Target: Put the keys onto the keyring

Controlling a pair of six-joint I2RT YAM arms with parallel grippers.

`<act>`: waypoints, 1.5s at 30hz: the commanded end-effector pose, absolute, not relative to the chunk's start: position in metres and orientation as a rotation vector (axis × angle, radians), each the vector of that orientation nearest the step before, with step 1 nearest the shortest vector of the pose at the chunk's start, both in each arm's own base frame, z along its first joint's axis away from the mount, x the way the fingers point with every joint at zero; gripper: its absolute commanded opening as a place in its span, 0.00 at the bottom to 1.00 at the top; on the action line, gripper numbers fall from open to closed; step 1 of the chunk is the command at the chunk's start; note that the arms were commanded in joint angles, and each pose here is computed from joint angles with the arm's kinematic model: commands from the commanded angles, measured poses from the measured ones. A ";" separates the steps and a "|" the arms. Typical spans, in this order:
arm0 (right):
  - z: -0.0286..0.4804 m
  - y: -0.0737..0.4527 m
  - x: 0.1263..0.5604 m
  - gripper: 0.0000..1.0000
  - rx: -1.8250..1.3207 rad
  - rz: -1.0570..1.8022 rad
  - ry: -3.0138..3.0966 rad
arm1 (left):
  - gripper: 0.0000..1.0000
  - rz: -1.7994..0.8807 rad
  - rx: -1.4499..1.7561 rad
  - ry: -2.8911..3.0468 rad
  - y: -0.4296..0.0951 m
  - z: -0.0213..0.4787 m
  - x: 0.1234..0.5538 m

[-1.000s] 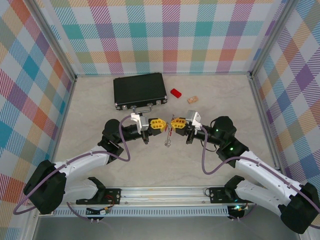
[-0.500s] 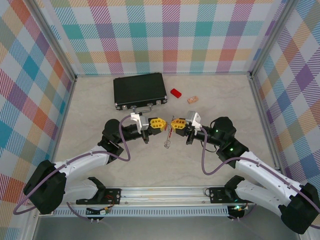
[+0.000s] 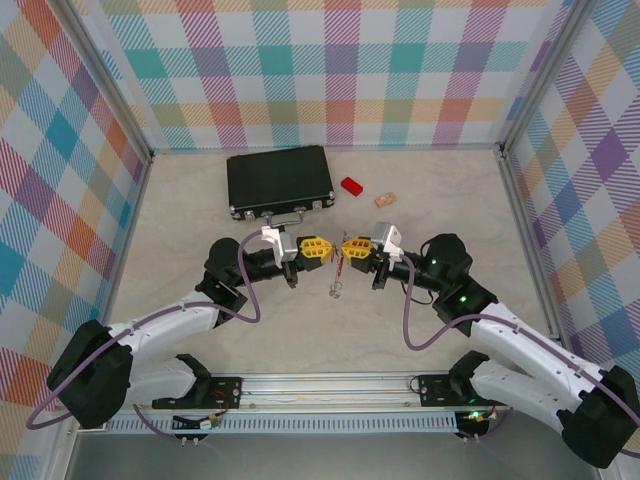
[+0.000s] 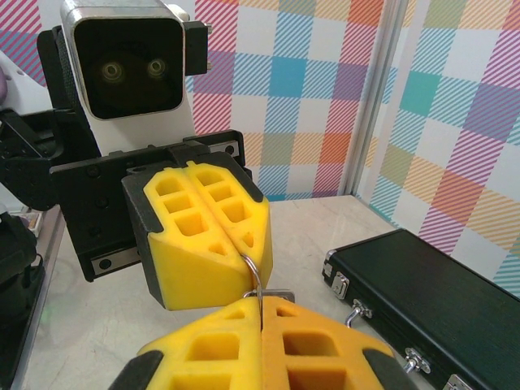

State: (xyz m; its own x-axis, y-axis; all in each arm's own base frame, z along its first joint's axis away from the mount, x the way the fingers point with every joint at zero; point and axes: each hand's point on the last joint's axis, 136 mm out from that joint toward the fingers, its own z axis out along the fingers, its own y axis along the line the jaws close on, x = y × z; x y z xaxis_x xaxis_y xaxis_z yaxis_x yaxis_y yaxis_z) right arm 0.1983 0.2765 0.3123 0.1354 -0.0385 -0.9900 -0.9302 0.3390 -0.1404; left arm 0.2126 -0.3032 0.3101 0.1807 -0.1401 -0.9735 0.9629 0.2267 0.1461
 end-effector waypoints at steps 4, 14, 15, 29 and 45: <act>0.320 0.279 0.192 0.00 -1.048 0.861 1.219 | 0.00 -1.015 1.027 1.017 -0.305 0.325 0.210; 0.318 0.281 0.193 0.00 -1.051 0.863 1.228 | 0.00 -1.051 1.052 0.986 -0.307 0.326 0.203; 0.319 0.281 0.193 0.00 -1.050 0.862 1.228 | 0.00 -1.050 1.054 0.985 -0.307 0.326 0.203; 0.314 0.284 0.195 0.00 -1.064 0.858 1.253 | 0.00 -1.069 1.084 0.958 -0.309 0.326 0.196; 0.305 0.291 0.196 0.00 -1.101 0.839 1.290 | 0.00 -1.057 1.105 0.956 -0.311 0.325 0.192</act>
